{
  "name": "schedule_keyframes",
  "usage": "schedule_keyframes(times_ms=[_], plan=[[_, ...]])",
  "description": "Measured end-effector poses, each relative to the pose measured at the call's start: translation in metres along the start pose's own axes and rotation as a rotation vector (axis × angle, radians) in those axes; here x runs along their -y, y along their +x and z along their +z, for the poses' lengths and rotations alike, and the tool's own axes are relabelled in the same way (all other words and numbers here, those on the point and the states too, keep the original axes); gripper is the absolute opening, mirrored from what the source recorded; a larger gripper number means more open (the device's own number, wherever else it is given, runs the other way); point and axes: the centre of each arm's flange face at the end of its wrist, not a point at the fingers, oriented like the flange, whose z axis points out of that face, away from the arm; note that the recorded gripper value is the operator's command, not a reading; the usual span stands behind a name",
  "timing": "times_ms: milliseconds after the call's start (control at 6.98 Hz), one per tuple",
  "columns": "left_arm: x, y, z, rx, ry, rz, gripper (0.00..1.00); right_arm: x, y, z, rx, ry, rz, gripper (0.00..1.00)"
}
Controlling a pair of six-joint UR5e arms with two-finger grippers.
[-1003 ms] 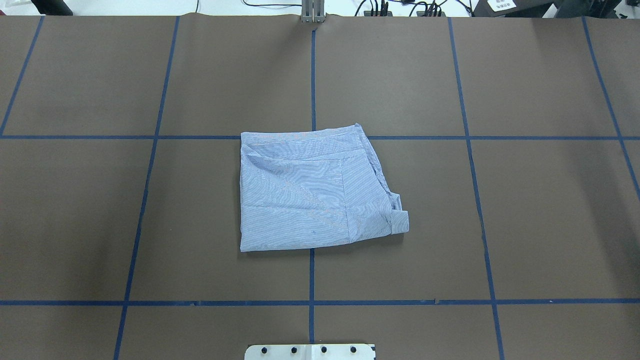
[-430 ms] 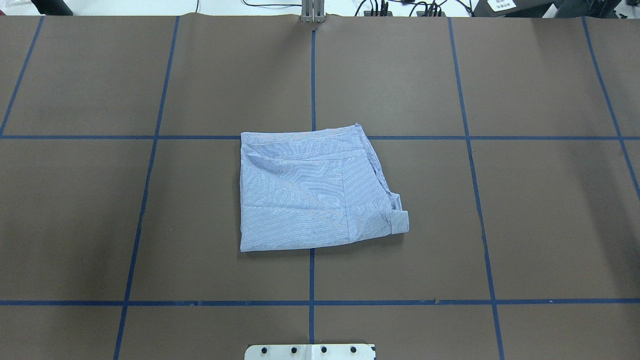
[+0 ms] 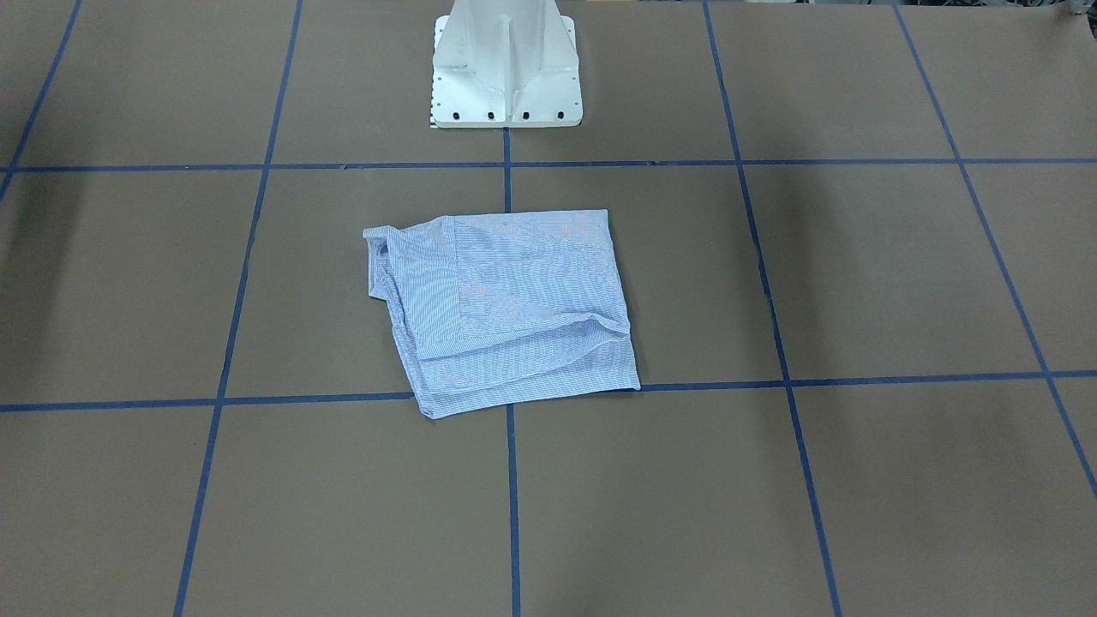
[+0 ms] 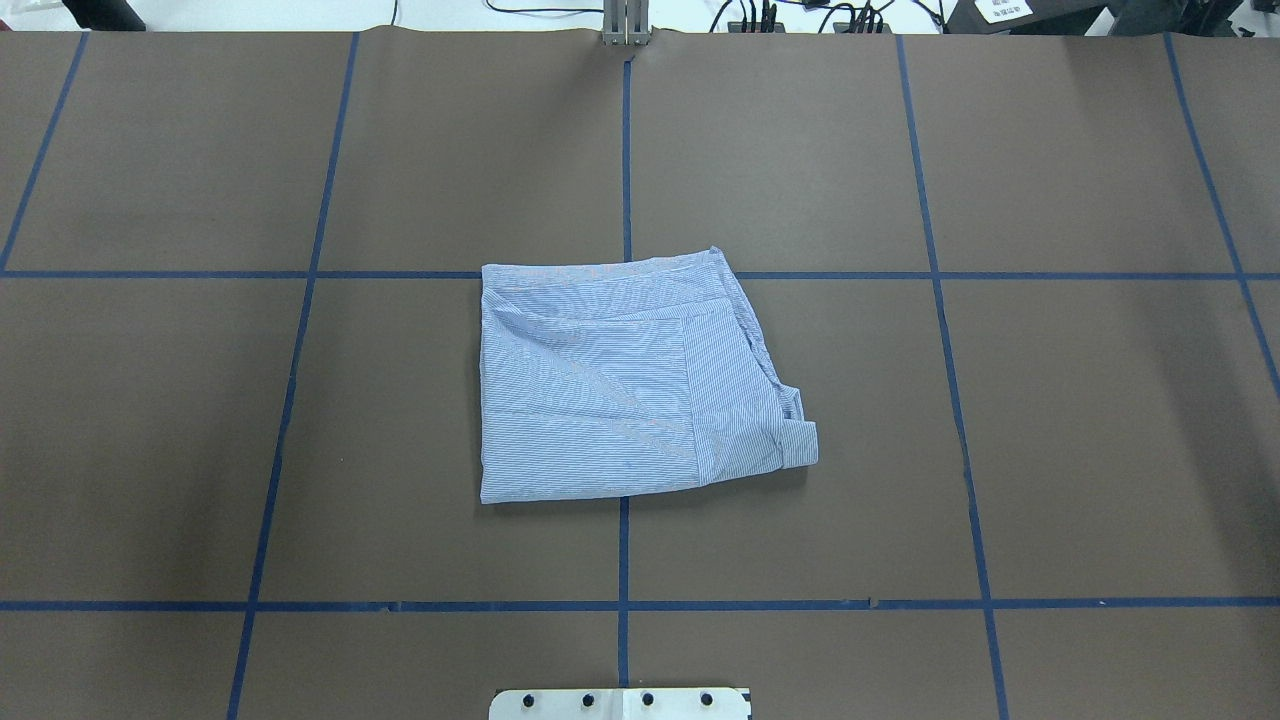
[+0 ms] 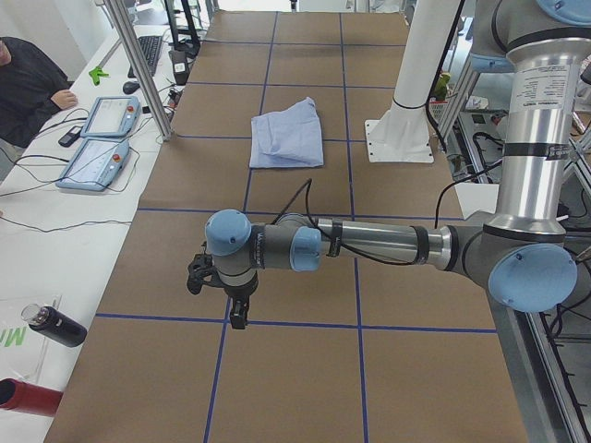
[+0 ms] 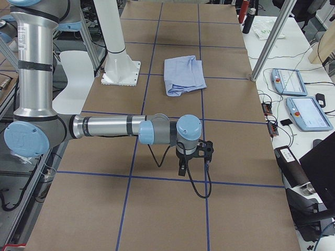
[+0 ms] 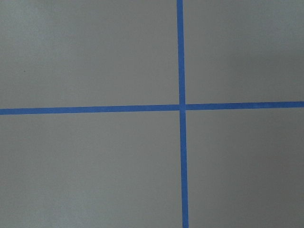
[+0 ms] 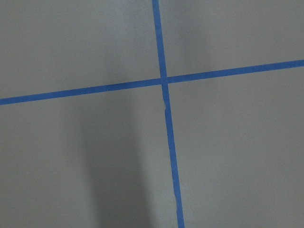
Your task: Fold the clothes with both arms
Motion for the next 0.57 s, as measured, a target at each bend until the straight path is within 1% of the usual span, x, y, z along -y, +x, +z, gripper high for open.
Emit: schedule_keyframes(times_ms=[286, 573], plan=[[0.0, 0.0, 0.007, 0.0, -0.009, 0.004, 0.99, 0.0, 0.0, 0.0, 0.0, 0.0, -0.001, 1.0], [0.001, -0.005, 0.025, -0.002, -0.012, 0.022, 0.99, 0.001, -0.001, -0.001, 0.001, 0.002, -0.002, 1.0]])
